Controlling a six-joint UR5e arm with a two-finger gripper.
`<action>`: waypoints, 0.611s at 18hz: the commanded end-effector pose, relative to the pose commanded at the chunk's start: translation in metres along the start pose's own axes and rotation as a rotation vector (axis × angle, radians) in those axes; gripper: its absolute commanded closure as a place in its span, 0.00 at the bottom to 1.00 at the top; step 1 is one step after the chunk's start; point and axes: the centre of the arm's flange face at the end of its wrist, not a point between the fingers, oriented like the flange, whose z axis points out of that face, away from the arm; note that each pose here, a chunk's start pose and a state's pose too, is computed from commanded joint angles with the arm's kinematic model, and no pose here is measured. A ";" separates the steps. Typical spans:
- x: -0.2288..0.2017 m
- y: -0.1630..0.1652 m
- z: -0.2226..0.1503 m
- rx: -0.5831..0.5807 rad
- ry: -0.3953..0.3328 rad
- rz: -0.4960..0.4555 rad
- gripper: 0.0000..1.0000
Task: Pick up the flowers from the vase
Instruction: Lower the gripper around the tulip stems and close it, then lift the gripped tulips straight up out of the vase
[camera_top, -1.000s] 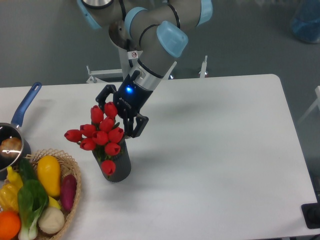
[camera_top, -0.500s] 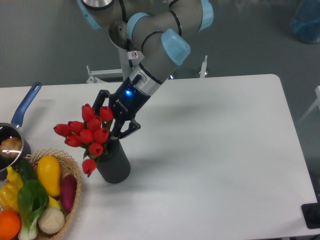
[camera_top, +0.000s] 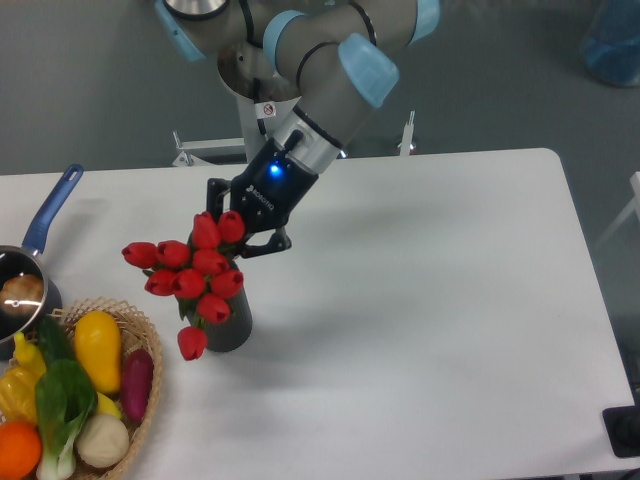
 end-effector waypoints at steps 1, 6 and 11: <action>-0.002 -0.004 -0.005 0.016 -0.002 -0.007 1.00; 0.003 -0.026 -0.037 0.101 -0.010 -0.021 1.00; 0.027 -0.048 -0.056 0.133 -0.025 -0.013 1.00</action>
